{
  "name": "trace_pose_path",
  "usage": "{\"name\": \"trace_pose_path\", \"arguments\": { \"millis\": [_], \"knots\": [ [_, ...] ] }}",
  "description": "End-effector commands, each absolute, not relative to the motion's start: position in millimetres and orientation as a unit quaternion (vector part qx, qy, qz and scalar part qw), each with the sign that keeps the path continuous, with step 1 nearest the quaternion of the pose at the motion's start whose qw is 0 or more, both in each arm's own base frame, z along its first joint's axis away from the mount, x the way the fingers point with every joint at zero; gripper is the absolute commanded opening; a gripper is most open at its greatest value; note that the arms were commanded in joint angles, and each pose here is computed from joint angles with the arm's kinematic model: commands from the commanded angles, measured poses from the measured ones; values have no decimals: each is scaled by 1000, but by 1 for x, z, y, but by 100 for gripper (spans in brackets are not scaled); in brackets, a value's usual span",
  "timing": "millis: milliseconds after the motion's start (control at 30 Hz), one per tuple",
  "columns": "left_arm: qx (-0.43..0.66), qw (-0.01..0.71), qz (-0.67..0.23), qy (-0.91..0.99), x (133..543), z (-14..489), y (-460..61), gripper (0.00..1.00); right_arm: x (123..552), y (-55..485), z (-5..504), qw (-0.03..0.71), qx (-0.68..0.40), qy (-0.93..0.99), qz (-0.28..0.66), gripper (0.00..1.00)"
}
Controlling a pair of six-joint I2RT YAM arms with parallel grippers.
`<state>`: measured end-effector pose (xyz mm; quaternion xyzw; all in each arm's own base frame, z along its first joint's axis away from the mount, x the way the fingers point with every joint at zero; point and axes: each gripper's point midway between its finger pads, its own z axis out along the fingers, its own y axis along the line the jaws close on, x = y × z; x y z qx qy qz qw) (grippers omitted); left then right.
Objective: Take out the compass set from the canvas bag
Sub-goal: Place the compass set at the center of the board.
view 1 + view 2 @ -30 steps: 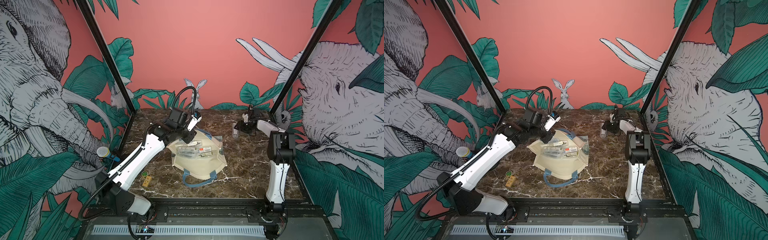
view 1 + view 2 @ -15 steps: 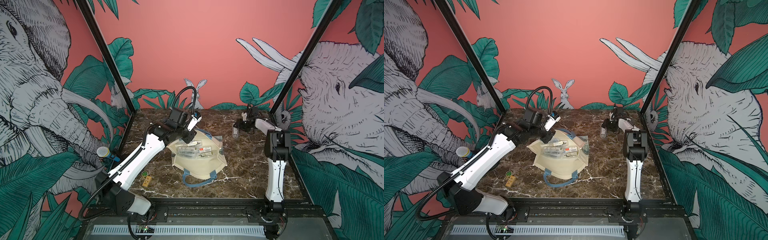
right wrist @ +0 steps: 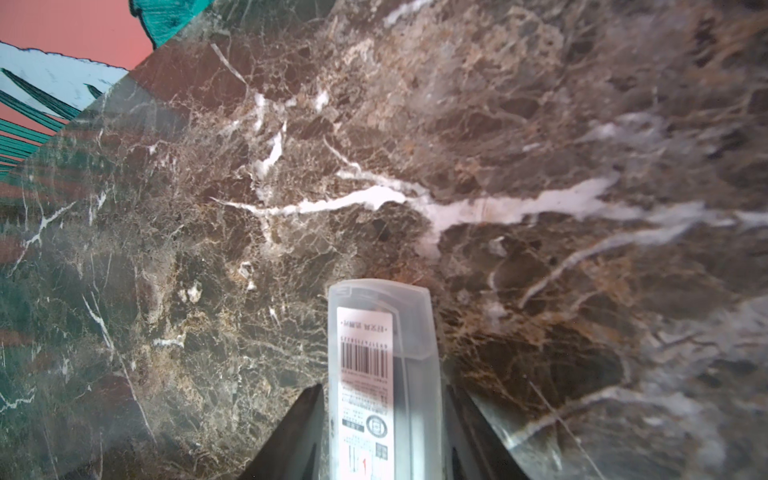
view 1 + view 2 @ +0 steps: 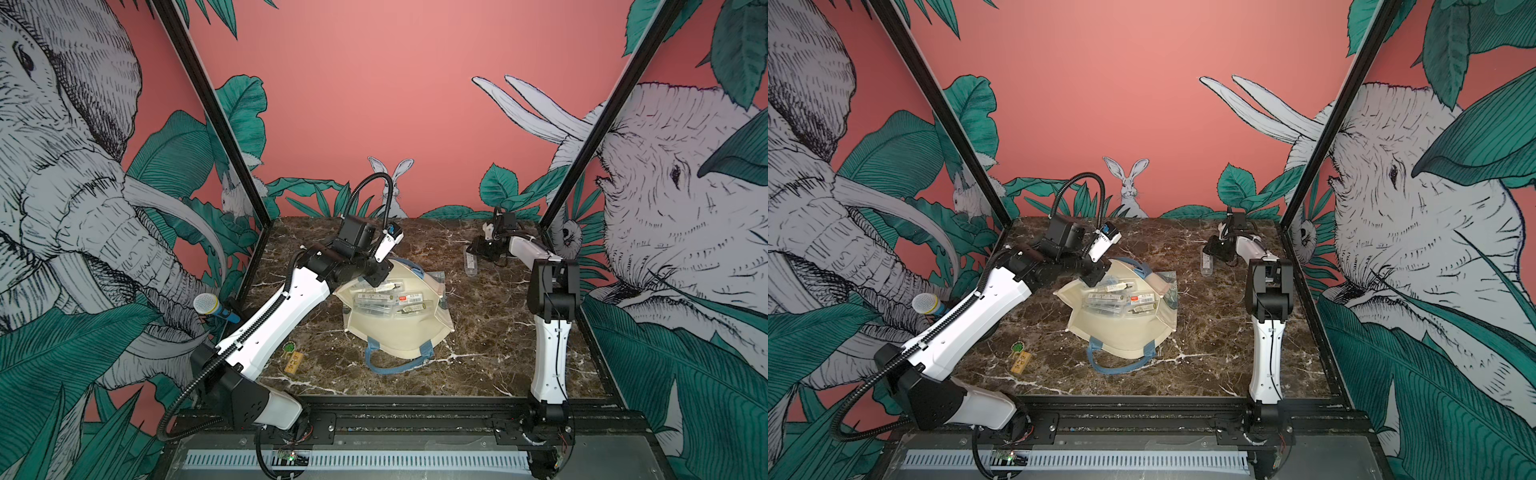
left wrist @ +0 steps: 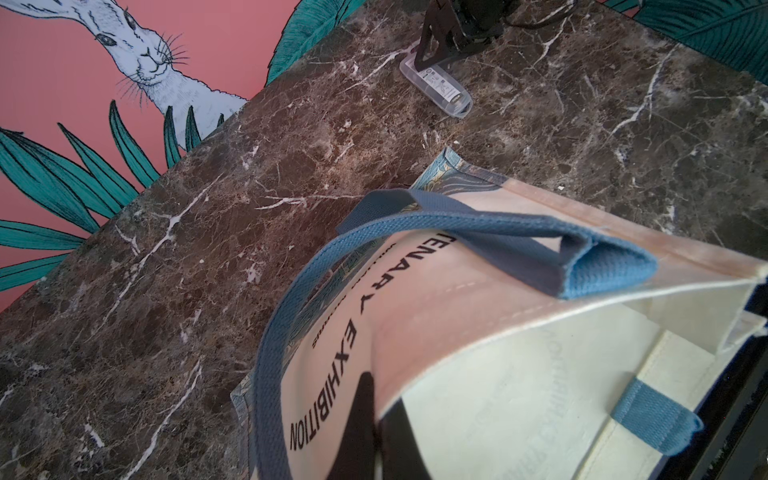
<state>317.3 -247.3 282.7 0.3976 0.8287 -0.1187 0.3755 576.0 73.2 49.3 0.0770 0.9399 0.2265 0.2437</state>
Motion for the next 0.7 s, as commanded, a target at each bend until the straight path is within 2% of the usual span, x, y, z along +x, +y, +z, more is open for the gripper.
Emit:
{"name": "trace_pose_path", "arguments": {
  "millis": [0, 100, 333, 500, 667],
  "knots": [
    [401, 397, -129, 816, 319, 294, -252, 0, 578, 78, 55, 245, 73, 938, 233, 48],
    [401, 398, -128, 815, 318, 295, -251, 0, 575, 76, 67, 252, 66, 939, 225, 48],
    [399, 398, -133, 816, 314, 296, -250, 0, 546, 72, 149, 317, 22, 926, 202, 49],
    [399, 399, -135, 815, 312, 298, -249, 0, 482, 84, 200, 369, -33, 910, 188, 47],
    [401, 398, -141, 813, 307, 302, -249, 0, 384, 111, 236, 407, -141, 891, 147, 46]
  ]
}}
